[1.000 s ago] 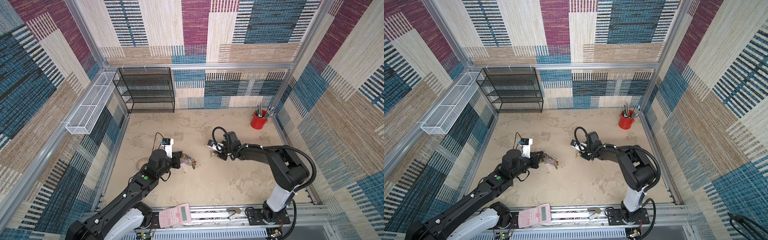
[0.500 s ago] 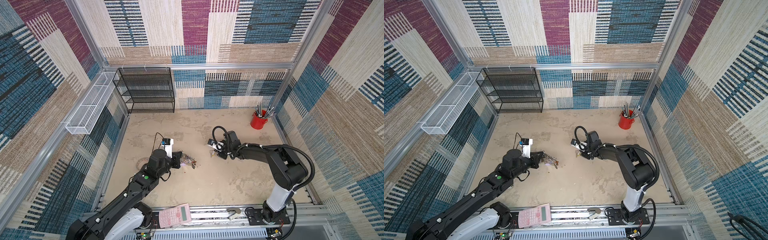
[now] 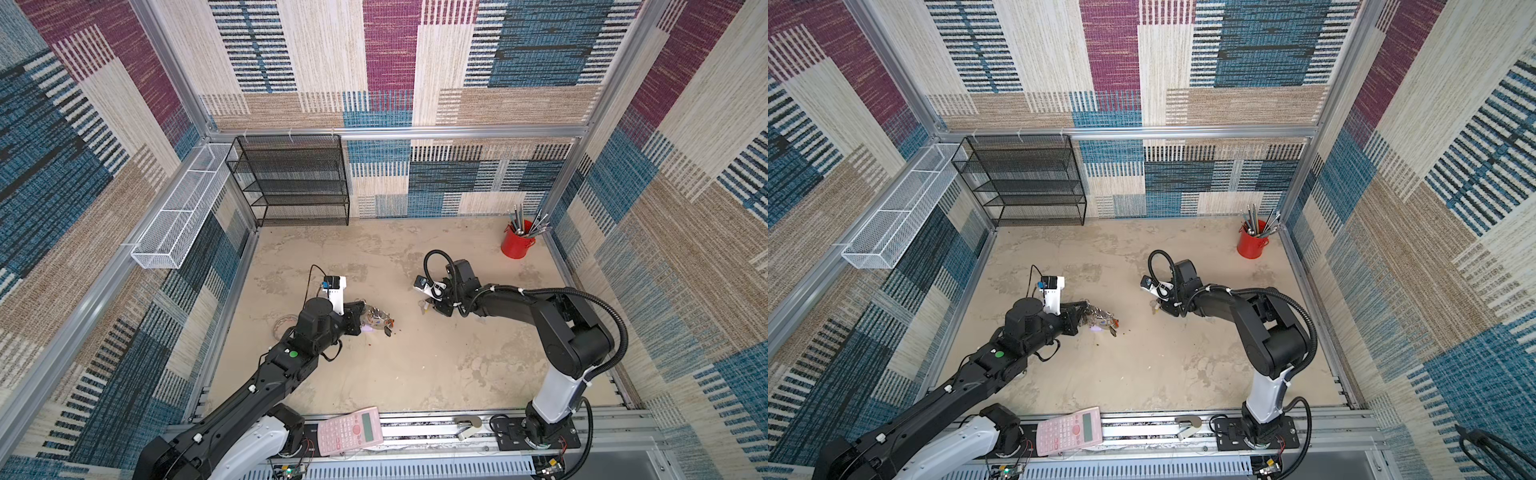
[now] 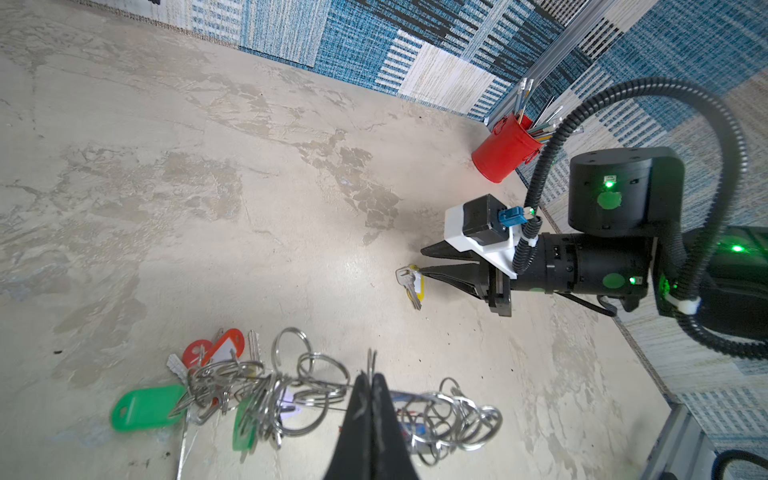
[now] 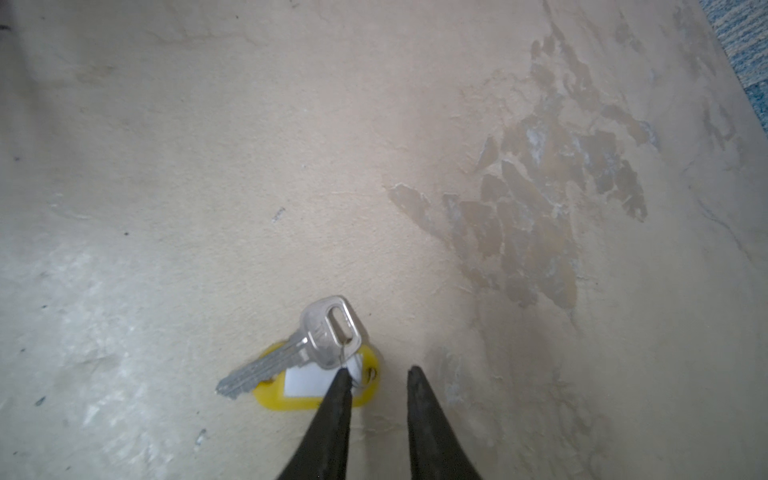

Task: Put the keys on the keyring
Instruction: 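Lower the open right gripper over the yellow-tagged silver key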

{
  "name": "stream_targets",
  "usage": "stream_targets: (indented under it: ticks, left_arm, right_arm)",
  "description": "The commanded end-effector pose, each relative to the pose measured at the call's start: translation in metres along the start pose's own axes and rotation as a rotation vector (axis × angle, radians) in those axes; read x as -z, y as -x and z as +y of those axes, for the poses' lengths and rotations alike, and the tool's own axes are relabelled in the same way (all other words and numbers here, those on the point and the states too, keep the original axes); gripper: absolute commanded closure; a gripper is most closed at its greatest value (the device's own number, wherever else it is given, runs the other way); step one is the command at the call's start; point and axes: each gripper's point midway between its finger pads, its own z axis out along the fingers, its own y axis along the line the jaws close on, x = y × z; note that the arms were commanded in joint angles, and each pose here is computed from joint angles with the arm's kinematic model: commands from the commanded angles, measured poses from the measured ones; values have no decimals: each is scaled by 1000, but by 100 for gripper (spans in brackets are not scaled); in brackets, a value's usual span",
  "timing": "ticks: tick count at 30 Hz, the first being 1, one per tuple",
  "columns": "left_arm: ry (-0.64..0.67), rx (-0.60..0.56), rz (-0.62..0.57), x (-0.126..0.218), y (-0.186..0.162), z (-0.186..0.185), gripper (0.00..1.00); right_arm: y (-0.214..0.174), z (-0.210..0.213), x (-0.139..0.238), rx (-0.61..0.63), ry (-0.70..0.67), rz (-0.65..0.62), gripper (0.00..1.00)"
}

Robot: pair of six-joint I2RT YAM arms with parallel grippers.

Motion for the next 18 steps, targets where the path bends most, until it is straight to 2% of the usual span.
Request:
stream_targets:
  ticks: [1,11,18]
  left_arm:
    - [-39,10,-50,1,12,-8,100]
    - [-41,15,-51,1,13,-7,100]
    - [-40,17,-51,0,12,-7,100]
  right_arm:
    - [3,2,-2,9,17,-12,73]
    - [2,5,-9,3,48,-7,76]
    - [9,7,3,14,28,-21,67]
